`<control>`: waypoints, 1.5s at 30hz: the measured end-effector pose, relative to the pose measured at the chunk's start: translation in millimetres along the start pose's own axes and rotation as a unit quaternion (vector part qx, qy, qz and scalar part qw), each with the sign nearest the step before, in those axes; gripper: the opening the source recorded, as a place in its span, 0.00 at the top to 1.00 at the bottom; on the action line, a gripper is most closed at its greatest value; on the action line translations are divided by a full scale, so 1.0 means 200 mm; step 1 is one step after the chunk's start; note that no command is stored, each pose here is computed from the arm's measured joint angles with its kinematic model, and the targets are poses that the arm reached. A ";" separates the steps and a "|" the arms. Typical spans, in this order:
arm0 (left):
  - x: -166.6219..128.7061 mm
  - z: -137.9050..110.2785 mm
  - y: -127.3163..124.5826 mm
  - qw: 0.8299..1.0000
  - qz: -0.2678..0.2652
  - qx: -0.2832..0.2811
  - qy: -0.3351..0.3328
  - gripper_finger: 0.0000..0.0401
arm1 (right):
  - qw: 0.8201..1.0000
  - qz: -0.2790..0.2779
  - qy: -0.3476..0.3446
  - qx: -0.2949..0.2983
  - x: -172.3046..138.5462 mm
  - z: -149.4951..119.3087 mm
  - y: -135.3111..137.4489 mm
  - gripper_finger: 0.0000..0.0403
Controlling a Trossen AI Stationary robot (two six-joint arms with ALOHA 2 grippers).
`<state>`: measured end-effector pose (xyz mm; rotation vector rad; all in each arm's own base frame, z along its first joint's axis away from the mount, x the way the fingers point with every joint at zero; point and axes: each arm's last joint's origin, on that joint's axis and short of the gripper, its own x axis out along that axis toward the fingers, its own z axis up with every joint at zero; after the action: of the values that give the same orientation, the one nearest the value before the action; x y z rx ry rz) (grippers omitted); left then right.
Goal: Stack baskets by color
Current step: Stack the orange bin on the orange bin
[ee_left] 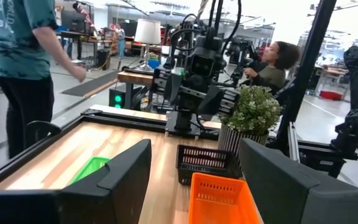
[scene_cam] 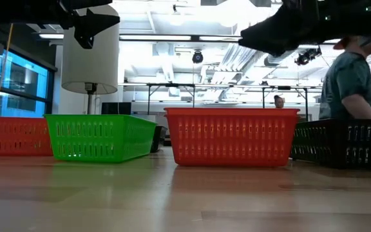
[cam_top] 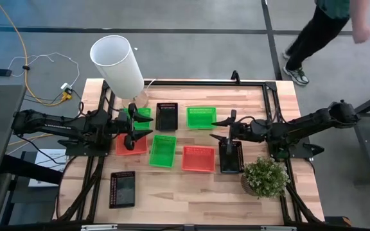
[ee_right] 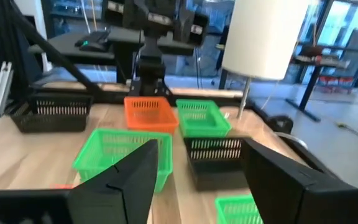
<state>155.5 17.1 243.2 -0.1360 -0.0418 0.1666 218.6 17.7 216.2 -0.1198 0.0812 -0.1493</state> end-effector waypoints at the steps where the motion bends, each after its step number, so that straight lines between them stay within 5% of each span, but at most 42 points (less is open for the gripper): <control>1: 0.00 0.00 0.00 1.000 -0.003 0.002 0.000 0.42 | 1.000 -0.001 0.006 0.000 0.00 -0.01 0.00 0.50; 8: 0.00 0.00 0.00 1.000 -0.008 0.009 0.005 0.42 | 1.000 0.005 0.015 -0.003 0.01 -0.02 -0.05 0.78; 12: 0.00 -0.02 0.00 1.000 0.001 0.010 0.017 0.42 | 0.998 0.054 0.011 0.001 0.02 -0.03 -0.07 0.97; 26: 0.00 -0.04 0.01 0.999 0.017 0.005 0.041 0.42 | 0.999 0.051 0.010 0.013 0.02 -0.03 -0.10 1.00; 31: -0.01 -0.10 0.02 0.994 0.031 0.002 0.105 0.42 | 0.998 0.052 0.020 0.016 0.02 -0.04 -0.10 1.00; 39: -0.05 -0.12 0.01 0.946 0.178 -0.011 0.269 0.43 | 0.998 0.047 0.029 0.021 0.02 -0.05 -0.10 1.00; 45: -0.01 -0.12 -0.03 0.905 0.188 0.042 0.379 0.47 | 0.998 0.047 0.030 0.034 0.02 -0.05 -0.10 1.00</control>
<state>154.9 7.4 219.6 -0.1133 0.7748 0.4910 218.9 -4.5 208.7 -0.0443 0.1411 -0.0618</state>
